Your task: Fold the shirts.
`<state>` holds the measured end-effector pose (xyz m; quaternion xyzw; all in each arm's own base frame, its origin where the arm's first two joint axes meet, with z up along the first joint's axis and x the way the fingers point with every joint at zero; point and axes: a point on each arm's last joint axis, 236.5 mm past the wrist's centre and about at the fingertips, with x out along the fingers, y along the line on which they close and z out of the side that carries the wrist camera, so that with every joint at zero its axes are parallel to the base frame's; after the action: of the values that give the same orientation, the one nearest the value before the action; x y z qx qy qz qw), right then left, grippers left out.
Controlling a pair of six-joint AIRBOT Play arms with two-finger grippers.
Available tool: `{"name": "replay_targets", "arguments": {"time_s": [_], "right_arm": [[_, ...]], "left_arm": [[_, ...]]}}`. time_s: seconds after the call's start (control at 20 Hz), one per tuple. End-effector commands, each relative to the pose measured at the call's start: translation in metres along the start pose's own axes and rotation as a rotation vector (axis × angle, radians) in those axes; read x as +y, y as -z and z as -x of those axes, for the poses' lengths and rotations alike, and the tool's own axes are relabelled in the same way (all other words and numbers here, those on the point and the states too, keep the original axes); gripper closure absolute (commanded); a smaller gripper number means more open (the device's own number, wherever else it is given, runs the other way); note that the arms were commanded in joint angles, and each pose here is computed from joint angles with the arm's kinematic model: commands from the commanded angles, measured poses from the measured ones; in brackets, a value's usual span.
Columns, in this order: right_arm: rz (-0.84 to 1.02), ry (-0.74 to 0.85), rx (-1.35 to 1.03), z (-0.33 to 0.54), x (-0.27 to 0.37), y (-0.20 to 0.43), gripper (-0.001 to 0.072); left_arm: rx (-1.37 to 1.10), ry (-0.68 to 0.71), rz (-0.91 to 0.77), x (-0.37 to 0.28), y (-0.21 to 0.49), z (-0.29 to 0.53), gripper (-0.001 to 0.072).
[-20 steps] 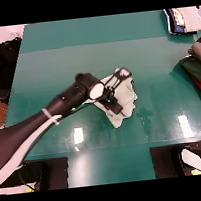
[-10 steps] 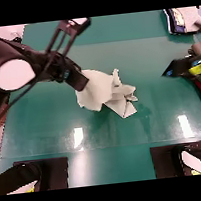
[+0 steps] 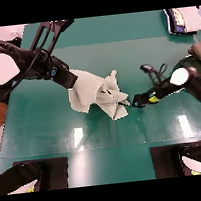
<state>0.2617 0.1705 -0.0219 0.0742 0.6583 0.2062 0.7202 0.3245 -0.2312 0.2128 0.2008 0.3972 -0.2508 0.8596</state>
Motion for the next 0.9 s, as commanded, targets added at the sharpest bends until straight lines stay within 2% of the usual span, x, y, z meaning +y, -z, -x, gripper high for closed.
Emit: {"name": "replay_targets", "arguments": {"time_s": [0.0, 0.05, 0.45, 0.5, 0.65, 0.75, 0.85], "right_arm": [[0.052, -0.031, 0.052, -0.028, 0.024, 0.016, 0.0122], [0.059, -0.043, 0.063, -0.033, 0.031, 0.018, 0.0152], [0.055, -0.018, 0.143, -0.072, 0.03, 0.027, 0.016], [0.052, -0.016, 0.14, -0.074, 0.029, 0.026, 0.0201], [0.027, -0.015, 0.1, -0.076, 0.029, 0.016, 0.0208], [0.003, -0.013, 0.07, -0.077, 0.029, 0.009, 0.0279], [-0.019, -0.011, 0.05, -0.078, 0.029, 0.004, 0.0279]], "left_arm": [[0.005, -0.001, 0.003, 0.001, 0.001, 0.001, 0.0678], [0.005, -0.001, 0.003, 0.001, 0.001, 0.001, 0.0679], [0.006, 0.01, 0.005, -0.001, 0.002, 0.001, 0.0678], [0.006, 0.01, 0.005, -0.002, 0.001, 0.001, 0.0678], [0.006, 0.013, 0.005, -0.002, 0.001, 0.001, 0.0678], [0.003, 0.013, 0.005, -0.002, 0.001, 0.001, 0.0678], [0.002, 0.013, 0.005, -0.002, 0.001, 0.001, 0.0678]]}}
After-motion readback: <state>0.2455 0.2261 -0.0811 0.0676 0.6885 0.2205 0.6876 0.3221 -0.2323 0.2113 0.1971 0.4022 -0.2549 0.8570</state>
